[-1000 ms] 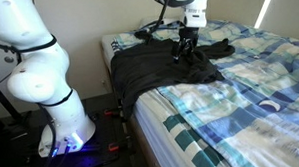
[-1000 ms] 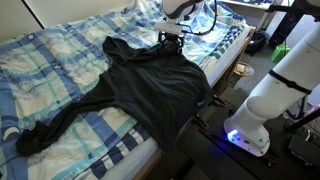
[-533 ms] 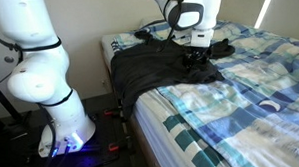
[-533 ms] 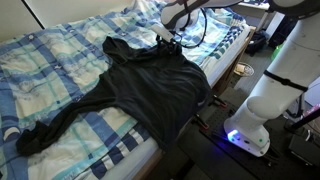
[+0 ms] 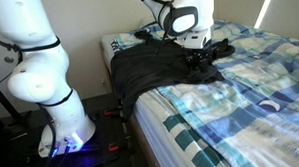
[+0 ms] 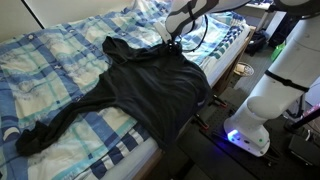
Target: Fold the sweatshirt
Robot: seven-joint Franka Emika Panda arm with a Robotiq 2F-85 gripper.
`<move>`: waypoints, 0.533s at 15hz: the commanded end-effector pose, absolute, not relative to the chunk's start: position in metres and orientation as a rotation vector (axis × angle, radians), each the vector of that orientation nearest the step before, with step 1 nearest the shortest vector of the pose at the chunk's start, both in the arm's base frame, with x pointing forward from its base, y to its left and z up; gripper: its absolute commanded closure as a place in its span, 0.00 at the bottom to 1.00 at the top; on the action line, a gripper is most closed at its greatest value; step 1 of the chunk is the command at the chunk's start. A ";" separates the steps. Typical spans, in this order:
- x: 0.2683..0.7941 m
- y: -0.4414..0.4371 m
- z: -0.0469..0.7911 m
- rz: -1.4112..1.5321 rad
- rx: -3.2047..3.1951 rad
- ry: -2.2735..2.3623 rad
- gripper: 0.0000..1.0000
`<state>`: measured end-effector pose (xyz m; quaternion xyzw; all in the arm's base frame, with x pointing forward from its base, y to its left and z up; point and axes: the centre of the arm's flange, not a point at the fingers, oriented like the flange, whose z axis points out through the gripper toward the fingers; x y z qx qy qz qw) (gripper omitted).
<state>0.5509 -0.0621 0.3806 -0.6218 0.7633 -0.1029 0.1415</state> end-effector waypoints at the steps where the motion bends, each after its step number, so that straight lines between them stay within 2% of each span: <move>1: 0.534 -0.043 0.395 -0.363 -1.765 2.238 0.56; 6: 0.544 0.002 0.425 -0.463 -1.899 2.110 0.93; 7: 0.549 0.017 0.427 -0.449 -1.929 2.071 0.99; 8: 0.551 0.032 0.429 -0.443 -1.960 2.038 1.00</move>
